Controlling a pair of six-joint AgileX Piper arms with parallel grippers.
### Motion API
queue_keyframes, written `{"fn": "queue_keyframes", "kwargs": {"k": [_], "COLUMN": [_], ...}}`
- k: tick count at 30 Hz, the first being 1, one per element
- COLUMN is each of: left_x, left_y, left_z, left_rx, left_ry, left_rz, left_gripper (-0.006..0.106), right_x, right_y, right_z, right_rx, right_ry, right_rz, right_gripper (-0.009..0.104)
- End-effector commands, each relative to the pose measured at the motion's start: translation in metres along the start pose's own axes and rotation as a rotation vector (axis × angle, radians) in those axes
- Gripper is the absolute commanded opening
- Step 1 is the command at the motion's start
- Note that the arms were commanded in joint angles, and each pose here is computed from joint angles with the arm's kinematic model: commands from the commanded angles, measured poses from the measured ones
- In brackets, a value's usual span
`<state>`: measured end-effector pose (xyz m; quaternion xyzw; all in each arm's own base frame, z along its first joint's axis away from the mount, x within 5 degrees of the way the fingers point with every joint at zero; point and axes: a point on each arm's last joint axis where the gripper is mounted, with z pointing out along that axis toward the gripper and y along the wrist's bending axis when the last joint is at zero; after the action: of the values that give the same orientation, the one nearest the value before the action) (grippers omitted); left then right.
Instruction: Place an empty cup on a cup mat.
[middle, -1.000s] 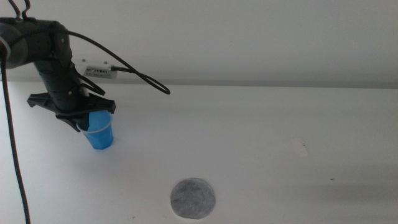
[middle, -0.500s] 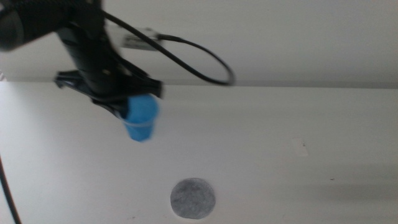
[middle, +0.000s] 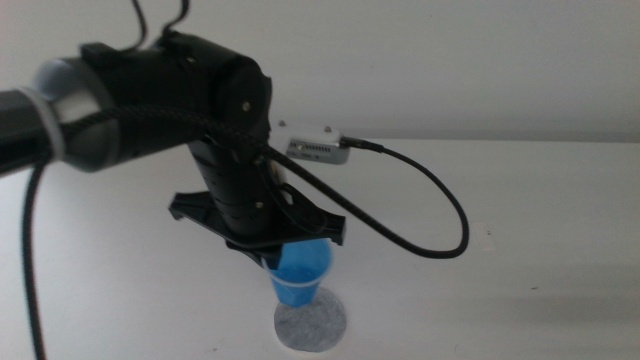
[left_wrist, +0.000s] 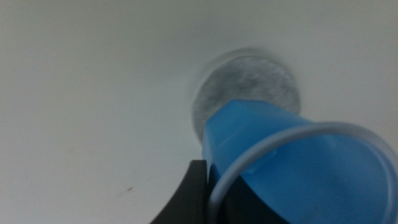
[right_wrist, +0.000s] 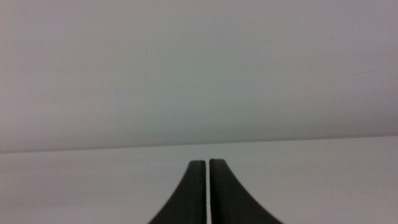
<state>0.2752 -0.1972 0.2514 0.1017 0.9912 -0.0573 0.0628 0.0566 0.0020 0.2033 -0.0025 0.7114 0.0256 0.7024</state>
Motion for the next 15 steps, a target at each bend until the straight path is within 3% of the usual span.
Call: {"fn": "queue_keyframes", "kwargs": {"k": [1, 15], "left_x": [-0.001, -0.004], "left_y": [-0.007, -0.017], "left_z": [0.01, 0.048], "left_rx": [0.037, 0.008], "left_ry": [0.005, 0.06], "left_rz": [-0.02, 0.001], "left_gripper": [-0.002, -0.002], "right_x": [0.009, 0.009], "right_y": [0.0, 0.0], "right_z": [-0.001, -0.001], "right_rx": [-0.002, -0.002], "right_ry": [-0.007, -0.007], "right_rz": [-0.011, -0.011], "right_gripper": [-0.002, -0.002]}}
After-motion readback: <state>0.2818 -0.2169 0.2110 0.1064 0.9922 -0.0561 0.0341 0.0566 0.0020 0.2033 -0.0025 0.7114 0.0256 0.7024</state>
